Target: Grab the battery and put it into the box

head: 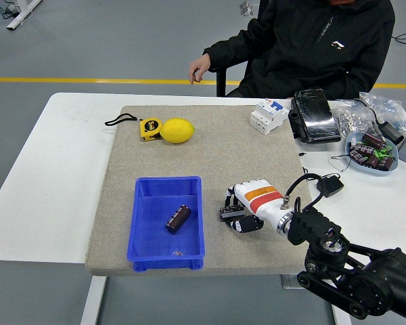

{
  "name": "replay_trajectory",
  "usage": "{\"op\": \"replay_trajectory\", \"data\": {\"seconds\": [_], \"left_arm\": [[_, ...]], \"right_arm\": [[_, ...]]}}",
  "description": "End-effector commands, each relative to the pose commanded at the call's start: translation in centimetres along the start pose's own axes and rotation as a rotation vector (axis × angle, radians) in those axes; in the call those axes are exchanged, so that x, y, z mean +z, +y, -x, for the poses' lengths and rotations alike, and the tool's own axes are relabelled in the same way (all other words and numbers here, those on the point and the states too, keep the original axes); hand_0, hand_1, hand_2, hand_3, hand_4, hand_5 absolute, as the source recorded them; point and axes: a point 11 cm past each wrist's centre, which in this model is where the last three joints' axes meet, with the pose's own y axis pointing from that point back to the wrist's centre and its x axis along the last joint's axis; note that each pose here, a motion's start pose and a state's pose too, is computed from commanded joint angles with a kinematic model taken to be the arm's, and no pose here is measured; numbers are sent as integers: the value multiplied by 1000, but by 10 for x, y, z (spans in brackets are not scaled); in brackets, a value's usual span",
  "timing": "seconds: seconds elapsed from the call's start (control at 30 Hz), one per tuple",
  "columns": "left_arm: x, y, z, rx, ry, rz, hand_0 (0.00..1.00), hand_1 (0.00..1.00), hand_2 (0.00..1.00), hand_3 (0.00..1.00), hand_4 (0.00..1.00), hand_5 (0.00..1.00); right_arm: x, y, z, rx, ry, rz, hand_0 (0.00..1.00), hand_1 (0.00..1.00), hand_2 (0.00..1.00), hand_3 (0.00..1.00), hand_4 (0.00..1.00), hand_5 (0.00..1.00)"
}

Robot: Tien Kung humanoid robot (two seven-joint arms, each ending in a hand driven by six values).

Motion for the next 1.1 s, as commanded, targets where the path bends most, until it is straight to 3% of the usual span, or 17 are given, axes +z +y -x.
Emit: {"op": "replay_trajectory", "data": {"seconds": [0.43, 1.1], "left_arm": [[0, 0, 0, 1, 1, 1, 730, 688, 650, 583, 629, 548], [1, 0, -3, 4, -3, -1, 732, 687, 651, 583, 629, 545]], "right_arm": [[6, 0, -4, 22, -18, 17, 169, 360, 429, 481, 794, 211], [3, -4, -23, 55, -2, 2, 166, 348, 428, 483, 774, 221]]}}
